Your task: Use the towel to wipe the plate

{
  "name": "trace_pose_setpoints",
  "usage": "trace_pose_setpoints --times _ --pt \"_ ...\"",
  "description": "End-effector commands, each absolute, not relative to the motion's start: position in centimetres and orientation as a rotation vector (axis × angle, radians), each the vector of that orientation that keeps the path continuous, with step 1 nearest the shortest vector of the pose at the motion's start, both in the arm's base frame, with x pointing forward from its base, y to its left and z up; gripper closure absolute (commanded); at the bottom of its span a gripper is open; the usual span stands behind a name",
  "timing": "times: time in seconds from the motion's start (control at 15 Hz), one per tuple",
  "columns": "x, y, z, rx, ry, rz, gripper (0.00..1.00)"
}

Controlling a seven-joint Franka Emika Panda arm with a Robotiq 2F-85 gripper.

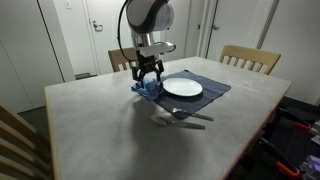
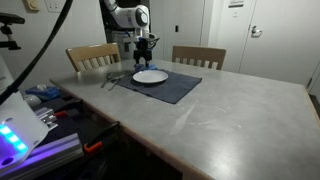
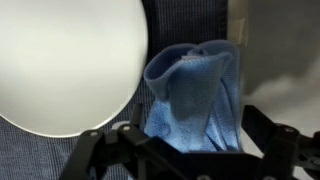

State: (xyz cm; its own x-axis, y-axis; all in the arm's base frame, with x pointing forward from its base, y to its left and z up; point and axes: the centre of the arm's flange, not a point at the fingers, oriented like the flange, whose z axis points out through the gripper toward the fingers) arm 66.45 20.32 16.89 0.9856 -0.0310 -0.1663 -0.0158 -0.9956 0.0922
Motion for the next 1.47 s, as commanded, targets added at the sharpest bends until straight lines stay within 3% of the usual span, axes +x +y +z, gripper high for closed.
trace_pose_setpoints --times 0.0,0.2,0.33,0.4,0.93,1.4 --pt "67.2 20.0 16.5 3.054 -0.067 -0.293 0.09" --pt "67.3 19.9 16.2 3.054 -0.067 -0.3 0.14" --pt "67.2 19.9 16.1 3.054 -0.066 -0.304 0.39" --pt "67.2 20.0 16.0 3.054 -0.064 -0.305 0.41" --pt "67.3 20.2 16.2 3.049 -0.03 -0.312 0.97" --pt "67.1 20.9 20.1 3.033 0.161 -0.417 0.97"
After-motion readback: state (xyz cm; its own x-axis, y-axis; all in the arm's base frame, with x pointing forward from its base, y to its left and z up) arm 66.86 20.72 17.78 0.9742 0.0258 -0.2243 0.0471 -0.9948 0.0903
